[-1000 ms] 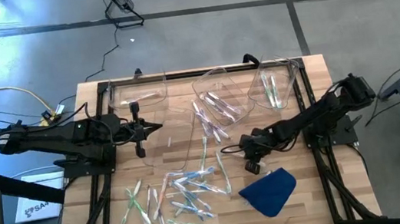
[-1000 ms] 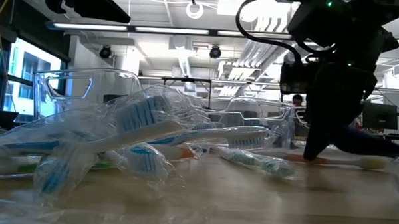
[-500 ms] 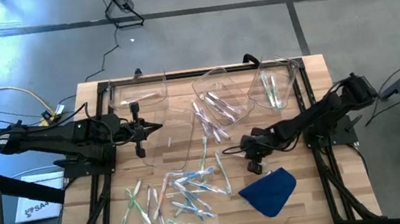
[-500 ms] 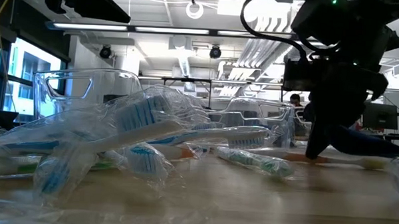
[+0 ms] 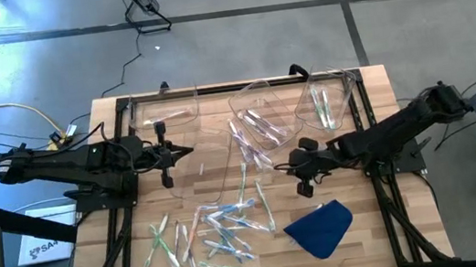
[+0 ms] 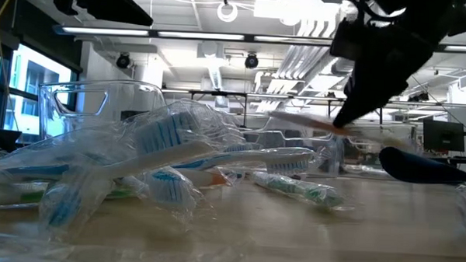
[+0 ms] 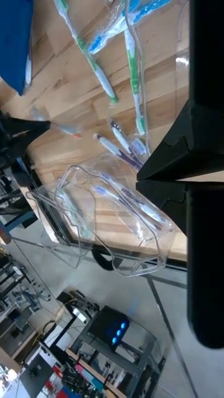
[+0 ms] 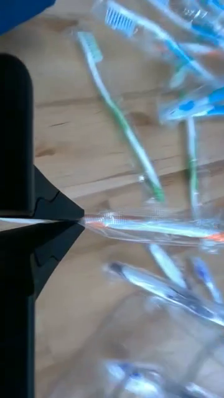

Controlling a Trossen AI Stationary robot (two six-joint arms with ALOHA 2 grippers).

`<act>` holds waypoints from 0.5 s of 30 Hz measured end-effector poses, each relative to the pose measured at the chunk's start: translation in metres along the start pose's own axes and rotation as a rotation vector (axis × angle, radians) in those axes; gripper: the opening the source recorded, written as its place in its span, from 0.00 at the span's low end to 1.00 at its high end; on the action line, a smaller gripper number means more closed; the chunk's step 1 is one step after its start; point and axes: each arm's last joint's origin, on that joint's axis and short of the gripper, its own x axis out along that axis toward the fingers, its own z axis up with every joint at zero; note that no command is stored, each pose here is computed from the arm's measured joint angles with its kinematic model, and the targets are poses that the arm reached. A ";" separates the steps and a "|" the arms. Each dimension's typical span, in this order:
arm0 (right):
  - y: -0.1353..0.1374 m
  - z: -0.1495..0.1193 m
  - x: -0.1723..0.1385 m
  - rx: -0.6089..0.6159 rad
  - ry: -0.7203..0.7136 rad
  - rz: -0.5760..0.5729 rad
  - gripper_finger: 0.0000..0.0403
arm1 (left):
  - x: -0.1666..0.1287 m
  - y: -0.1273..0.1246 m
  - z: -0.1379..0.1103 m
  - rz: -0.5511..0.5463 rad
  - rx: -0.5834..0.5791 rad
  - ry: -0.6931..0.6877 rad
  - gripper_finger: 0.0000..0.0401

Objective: Pick & Place Toothbrushes
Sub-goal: Put the orange toothbrush into the top left transparent bin

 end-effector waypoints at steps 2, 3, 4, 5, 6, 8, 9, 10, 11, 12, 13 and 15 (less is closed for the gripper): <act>-0.002 0.005 -0.006 -0.006 -0.038 0.008 0.00 | 0.000 0.001 0.001 0.011 -0.002 -0.004 0.00; -0.004 0.007 -0.008 -0.004 -0.054 0.010 0.00 | 0.000 0.001 0.001 0.018 -0.002 -0.005 0.00; -0.005 0.009 -0.011 -0.007 -0.066 0.010 0.00 | 0.000 0.002 0.002 0.026 -0.004 -0.011 0.00; -0.005 0.010 -0.013 -0.013 -0.078 0.014 0.00 | 0.000 0.002 0.003 0.033 -0.009 -0.024 0.00; -0.006 0.012 -0.016 -0.018 -0.097 0.017 0.00 | 0.000 0.003 0.005 0.043 -0.016 -0.042 0.00; -0.006 0.016 -0.020 -0.038 -0.139 0.027 0.00 | 0.000 0.005 0.009 0.065 -0.039 -0.081 0.00; -0.005 0.018 -0.021 -0.050 -0.162 0.023 0.00 | -0.001 0.007 0.011 0.077 -0.062 -0.104 0.00; -0.005 0.020 -0.022 -0.065 -0.187 0.014 0.01 | -0.001 0.008 0.012 0.088 -0.080 -0.121 0.00; -0.005 0.022 -0.023 -0.079 -0.215 0.005 0.01 | -0.001 0.010 0.013 0.103 -0.089 -0.129 0.00; -0.004 0.025 -0.024 -0.093 -0.249 -0.005 0.01 | 0.000 0.013 0.012 0.120 -0.090 -0.124 0.00; -0.004 0.028 -0.024 -0.108 -0.281 -0.012 0.01 | 0.000 0.015 0.010 0.135 -0.091 -0.108 0.00; -0.003 0.034 -0.026 -0.132 -0.343 -0.018 0.01 | 0.003 0.021 0.003 0.164 -0.106 -0.056 0.00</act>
